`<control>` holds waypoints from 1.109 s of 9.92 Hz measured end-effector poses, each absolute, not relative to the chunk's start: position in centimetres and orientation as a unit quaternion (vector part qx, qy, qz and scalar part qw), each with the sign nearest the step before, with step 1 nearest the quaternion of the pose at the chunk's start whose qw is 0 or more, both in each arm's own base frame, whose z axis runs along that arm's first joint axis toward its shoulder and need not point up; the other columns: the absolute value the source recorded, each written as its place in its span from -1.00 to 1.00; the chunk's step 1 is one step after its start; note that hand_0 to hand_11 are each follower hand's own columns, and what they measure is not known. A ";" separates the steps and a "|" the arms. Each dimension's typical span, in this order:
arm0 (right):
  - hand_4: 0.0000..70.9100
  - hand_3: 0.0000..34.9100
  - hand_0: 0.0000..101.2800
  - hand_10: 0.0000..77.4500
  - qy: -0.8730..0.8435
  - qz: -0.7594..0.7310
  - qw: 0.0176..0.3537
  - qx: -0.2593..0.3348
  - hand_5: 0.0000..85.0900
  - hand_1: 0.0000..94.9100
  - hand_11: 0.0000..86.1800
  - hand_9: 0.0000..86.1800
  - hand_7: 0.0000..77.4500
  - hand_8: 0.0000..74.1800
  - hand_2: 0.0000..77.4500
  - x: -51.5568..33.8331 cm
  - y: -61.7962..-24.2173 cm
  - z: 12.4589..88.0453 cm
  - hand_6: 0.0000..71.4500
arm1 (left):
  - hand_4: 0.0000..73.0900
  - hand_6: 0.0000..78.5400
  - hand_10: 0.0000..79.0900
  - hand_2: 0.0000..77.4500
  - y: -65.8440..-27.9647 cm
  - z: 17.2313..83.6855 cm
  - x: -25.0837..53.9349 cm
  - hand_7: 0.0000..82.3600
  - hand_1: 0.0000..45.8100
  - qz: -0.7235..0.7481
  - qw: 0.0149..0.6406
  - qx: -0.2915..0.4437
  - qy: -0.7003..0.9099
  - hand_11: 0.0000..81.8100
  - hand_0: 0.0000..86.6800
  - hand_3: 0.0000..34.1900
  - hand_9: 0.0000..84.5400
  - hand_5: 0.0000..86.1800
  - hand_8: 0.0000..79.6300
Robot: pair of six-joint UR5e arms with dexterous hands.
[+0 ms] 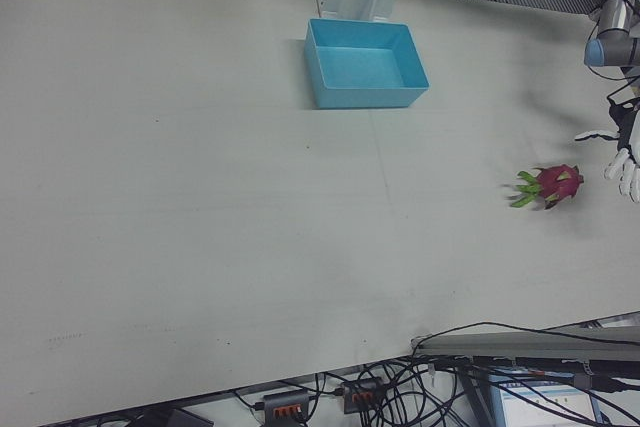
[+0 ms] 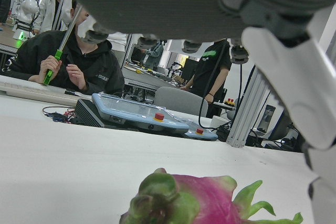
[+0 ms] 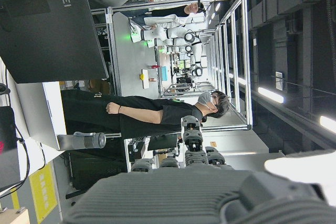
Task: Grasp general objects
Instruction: 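Reach the left hand down toward the pink dragon fruit, then close the left hand's fingers around the dragon fruit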
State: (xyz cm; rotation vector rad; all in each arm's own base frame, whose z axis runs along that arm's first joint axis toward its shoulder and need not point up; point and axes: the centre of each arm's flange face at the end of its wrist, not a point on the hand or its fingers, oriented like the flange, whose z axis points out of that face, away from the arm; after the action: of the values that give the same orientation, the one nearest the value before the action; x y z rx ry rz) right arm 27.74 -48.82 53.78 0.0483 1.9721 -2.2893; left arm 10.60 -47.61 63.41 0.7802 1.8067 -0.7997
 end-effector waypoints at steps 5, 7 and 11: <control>-1.00 -1.00 -1.00 -1.00 0.651 -0.756 0.060 0.016 -0.99 -0.89 -0.99 -0.99 -1.00 -1.00 -0.96 27.7 -48.8 53.8 -1.00 | -1.00 -0.99 -0.97 -0.16 -48.1 63.3 17.4 -0.93 -1.00 -0.314 0.509 0.325 0.733 -0.97 0.71 0.72 -0.97 -0.95 -0.96; -1.00 -1.00 -1.00 -1.00 0.651 -0.756 0.060 0.016 -0.99 -0.89 -0.99 -0.99 -1.00 -1.00 -0.96 27.7 -48.8 53.8 -1.00 | -1.00 -0.99 -0.97 -0.13 -49.4 63.6 19.0 -0.93 -1.00 -0.313 0.515 0.326 0.728 -0.97 0.68 0.46 -0.97 -0.95 -0.97; -1.00 -1.00 -1.00 -1.00 0.651 -0.756 0.060 0.016 -0.99 -0.89 -0.99 -0.99 -1.00 -1.00 -0.96 27.7 -48.8 53.8 -1.00 | -1.00 -0.99 -0.97 -0.08 -50.5 65.3 19.9 -0.93 -1.00 -0.311 0.529 0.333 0.716 -0.97 0.52 0.36 -0.97 -0.95 -0.97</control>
State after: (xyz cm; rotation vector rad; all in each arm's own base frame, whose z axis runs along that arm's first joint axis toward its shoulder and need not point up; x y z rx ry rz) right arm 27.74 -48.82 53.78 0.0482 1.9721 -2.2892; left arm 19.88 -50.45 65.30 0.7949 1.7089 -0.7429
